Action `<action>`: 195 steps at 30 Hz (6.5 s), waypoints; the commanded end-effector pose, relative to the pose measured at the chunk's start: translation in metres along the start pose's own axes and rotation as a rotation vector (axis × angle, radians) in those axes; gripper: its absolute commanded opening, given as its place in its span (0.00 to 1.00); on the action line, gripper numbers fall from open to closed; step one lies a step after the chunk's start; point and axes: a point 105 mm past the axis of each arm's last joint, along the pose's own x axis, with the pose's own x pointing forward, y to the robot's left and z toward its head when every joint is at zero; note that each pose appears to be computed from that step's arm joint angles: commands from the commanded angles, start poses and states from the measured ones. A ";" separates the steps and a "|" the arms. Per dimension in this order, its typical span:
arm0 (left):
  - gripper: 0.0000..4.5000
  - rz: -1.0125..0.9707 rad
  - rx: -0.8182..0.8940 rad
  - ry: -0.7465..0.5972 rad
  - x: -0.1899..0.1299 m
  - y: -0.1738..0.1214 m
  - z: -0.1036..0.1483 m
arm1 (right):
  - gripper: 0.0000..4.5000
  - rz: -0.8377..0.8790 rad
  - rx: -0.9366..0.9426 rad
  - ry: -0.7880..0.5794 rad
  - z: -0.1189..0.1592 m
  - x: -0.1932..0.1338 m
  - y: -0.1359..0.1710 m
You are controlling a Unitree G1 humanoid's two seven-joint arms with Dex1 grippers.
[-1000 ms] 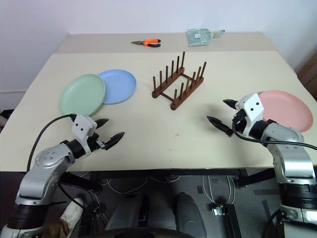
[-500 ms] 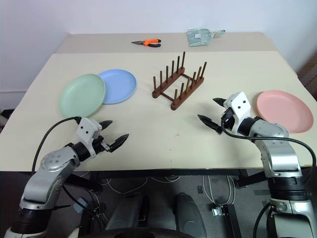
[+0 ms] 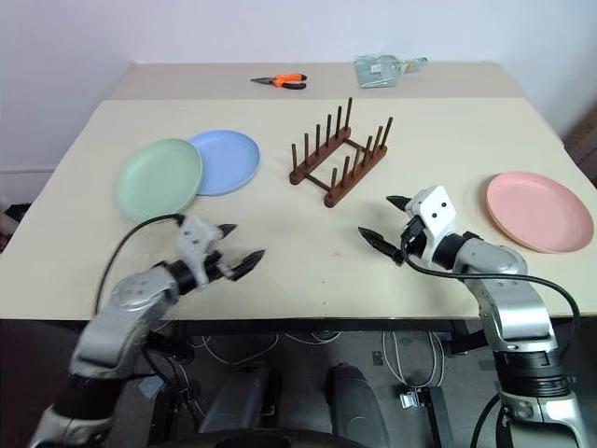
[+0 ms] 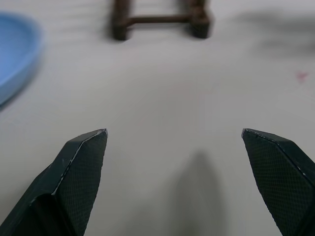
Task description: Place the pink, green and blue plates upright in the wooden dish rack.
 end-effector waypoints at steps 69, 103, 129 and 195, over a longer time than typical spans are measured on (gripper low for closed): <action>0.86 -0.647 0.200 0.068 0.068 0.002 0.020 | 0.81 0.030 -0.057 0.285 -0.027 -0.048 0.000; 0.16 -0.069 0.230 0.197 0.094 -0.017 0.014 | 0.02 -0.245 -0.343 0.420 -0.059 0.014 -0.092; 0.16 -0.621 0.197 -0.285 0.014 -0.078 0.102 | 0.43 -0.545 -0.423 0.767 -0.091 -0.106 -0.157; 0.16 -0.525 0.131 -0.278 -0.023 -0.038 0.102 | 0.52 -0.186 0.539 -0.404 0.093 -0.042 -0.169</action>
